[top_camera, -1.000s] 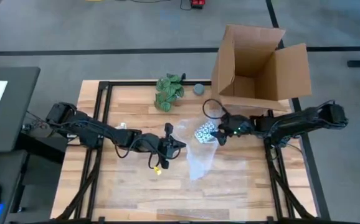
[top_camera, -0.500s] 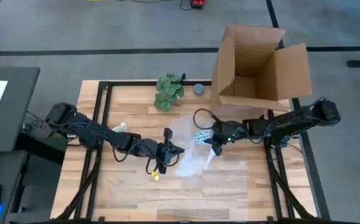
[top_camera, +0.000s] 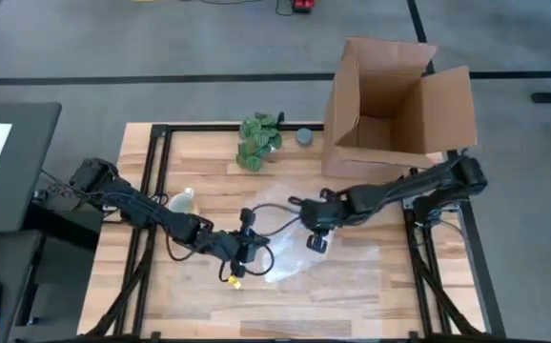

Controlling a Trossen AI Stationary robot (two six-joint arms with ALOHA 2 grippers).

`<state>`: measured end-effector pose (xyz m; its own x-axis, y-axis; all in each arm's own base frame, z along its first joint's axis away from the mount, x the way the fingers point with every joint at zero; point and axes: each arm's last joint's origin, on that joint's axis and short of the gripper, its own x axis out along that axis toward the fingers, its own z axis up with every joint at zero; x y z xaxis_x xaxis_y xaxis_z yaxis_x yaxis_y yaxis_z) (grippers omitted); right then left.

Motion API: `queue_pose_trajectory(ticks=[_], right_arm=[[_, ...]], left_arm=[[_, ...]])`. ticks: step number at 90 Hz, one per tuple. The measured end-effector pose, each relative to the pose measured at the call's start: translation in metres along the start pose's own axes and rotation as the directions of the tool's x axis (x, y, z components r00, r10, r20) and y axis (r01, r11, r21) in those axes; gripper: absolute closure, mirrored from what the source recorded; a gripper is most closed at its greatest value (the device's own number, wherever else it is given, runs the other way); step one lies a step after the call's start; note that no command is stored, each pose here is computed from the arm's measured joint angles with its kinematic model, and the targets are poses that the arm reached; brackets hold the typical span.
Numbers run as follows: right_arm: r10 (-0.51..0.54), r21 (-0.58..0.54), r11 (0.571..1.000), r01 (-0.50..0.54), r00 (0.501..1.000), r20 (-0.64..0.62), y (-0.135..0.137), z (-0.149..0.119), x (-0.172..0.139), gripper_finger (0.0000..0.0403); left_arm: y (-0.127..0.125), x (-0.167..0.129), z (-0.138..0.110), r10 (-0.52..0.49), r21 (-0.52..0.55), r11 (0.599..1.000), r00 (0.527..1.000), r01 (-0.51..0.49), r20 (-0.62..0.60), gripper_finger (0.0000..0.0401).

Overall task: Wrap mug
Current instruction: Wrap the blue cup with the bubble wrap

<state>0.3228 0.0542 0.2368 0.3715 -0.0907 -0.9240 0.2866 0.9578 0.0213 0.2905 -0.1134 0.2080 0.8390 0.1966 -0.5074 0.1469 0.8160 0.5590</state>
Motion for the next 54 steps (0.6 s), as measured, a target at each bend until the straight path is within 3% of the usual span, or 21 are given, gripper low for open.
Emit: queue_pose_trajectory(ticks=[18,54], right_arm=[[-0.095,-0.069,0.994,0.084,0.978,-0.188,0.002,0.010,0.014,0.0382],[-0.054,-0.123,0.992,0.020,0.959,-0.279,0.004,0.011,0.039,0.0382]], left_arm=[[-0.002,0.000,-0.010,-0.006,-0.006,1.000,0.995,0.006,-0.095,0.0401],[-0.005,-0.001,-0.010,-0.041,-0.015,0.999,0.995,0.040,-0.095,0.0401]])
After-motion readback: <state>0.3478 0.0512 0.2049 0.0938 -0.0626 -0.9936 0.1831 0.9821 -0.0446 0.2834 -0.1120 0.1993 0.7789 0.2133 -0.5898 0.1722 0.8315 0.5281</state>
